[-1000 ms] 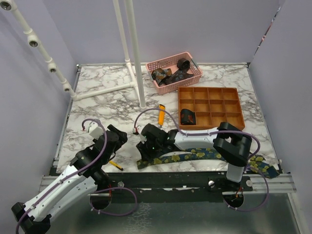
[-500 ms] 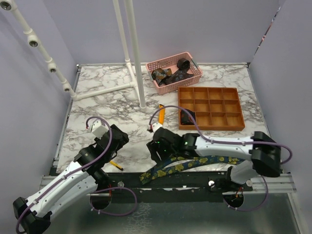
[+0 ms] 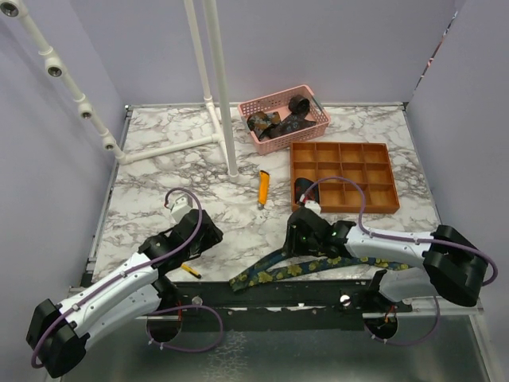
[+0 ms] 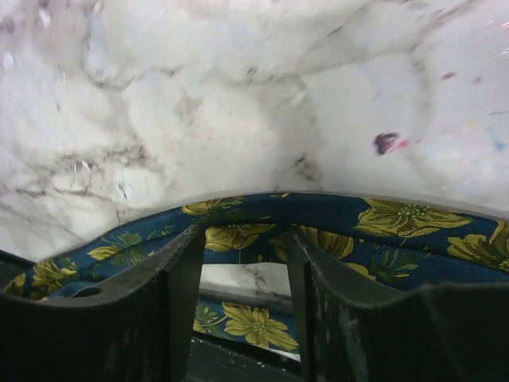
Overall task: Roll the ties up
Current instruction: Flatten out the tie at the center of the board.
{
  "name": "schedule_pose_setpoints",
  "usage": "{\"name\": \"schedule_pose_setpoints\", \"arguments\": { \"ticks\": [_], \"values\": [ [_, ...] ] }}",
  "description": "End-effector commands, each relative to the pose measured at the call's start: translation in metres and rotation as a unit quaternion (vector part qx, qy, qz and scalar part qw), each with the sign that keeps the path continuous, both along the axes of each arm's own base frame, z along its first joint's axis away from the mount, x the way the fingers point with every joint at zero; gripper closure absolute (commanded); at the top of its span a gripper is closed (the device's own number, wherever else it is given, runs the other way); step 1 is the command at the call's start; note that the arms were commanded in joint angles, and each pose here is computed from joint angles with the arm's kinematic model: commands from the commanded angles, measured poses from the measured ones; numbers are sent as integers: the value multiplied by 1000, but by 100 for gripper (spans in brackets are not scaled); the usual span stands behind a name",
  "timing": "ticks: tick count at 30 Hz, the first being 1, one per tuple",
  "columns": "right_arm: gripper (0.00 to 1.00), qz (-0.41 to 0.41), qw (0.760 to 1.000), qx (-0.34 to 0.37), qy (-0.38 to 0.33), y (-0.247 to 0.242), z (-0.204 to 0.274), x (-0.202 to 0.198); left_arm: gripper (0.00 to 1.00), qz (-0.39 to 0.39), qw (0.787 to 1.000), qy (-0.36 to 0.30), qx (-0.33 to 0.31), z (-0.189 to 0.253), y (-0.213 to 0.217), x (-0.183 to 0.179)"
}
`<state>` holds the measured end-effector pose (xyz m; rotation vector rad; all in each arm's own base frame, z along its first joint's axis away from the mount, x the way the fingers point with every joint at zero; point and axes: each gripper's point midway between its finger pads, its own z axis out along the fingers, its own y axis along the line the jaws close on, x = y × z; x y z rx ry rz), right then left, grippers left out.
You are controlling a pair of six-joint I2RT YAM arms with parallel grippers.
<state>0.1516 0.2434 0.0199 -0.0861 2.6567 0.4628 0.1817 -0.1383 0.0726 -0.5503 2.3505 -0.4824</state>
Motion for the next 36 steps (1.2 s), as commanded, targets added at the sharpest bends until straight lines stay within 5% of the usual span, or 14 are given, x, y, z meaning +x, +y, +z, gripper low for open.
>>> {"name": "schedule_pose_setpoints", "arguments": {
  "ticks": [1, 8, 14, 21, 28, 36],
  "values": [
    [47, -77, 990, -87, 76, -76, -41, -14, 44, -23, 999, -11, -24, 5, -11, 1],
    [39, -149, 986, -45, 63, -95, -22, 34, 46, -77, 997, -13, -20, 6, -28, 3],
    [40, -98, 995, -18, 9, -78, 14, 61, 47, -159, 985, -66, 2, 30, -61, -6],
    [46, -34, 999, -5, -18, -57, 33, 48, 41, -259, 957, -117, 61, 35, -107, -23],
    [51, -13, 999, 14, -29, -51, 36, 37, 41, -283, 945, -75, 142, 1, -130, -11],
    [48, -4, 1000, 2, -21, -51, 34, 27, 54, -262, 947, -36, 180, -32, -121, -6]
  ]
}}
